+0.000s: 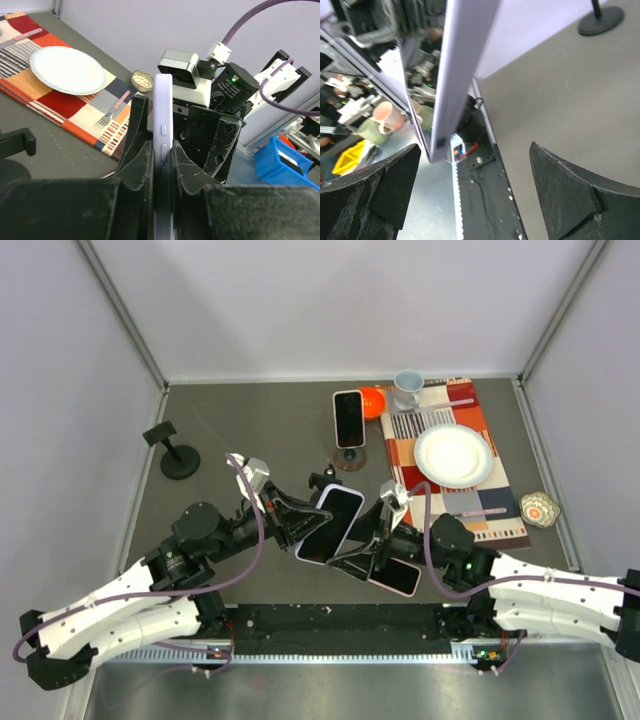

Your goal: Place the phone on the phone stand

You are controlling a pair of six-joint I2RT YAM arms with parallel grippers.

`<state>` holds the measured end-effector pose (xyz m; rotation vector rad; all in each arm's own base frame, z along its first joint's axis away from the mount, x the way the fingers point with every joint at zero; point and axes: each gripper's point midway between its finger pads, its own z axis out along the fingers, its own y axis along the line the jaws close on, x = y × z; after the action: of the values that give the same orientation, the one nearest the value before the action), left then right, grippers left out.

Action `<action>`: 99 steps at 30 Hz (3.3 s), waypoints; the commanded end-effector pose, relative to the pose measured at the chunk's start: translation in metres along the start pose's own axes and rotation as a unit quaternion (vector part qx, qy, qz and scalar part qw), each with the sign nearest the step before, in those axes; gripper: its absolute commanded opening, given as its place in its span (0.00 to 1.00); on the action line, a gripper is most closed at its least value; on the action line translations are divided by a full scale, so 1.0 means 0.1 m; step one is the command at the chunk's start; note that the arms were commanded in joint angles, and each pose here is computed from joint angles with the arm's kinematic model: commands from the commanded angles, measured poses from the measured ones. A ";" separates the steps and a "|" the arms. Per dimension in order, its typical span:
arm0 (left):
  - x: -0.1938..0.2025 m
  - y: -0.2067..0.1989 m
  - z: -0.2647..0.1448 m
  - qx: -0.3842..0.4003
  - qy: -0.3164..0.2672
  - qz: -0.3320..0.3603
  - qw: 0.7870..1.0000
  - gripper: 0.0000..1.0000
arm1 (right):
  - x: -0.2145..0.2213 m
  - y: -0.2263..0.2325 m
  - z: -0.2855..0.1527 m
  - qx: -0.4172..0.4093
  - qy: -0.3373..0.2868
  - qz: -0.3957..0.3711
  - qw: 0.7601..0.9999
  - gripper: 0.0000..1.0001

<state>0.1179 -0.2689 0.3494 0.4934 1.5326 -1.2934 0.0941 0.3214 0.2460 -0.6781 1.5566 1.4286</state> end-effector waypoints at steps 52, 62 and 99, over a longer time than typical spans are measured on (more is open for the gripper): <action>0.22 -0.64 0.15 0.169 0.219 0.089 0.957 0.64 | -0.11 0.64 -0.29 -0.157 0.096 -0.156 0.971 0.00; 0.39 -0.46 0.17 0.130 0.254 0.085 0.955 0.67 | -0.12 0.63 -0.31 -0.155 0.095 -0.167 0.969 0.00; -0.05 -0.36 0.09 0.072 0.166 0.139 0.974 0.00 | -0.27 0.42 -0.17 -0.078 0.078 -0.154 0.982 0.61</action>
<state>0.0721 -0.3045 0.3355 1.1793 1.6666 -1.2814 0.0441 0.3086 0.2461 -1.2531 1.4721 1.3744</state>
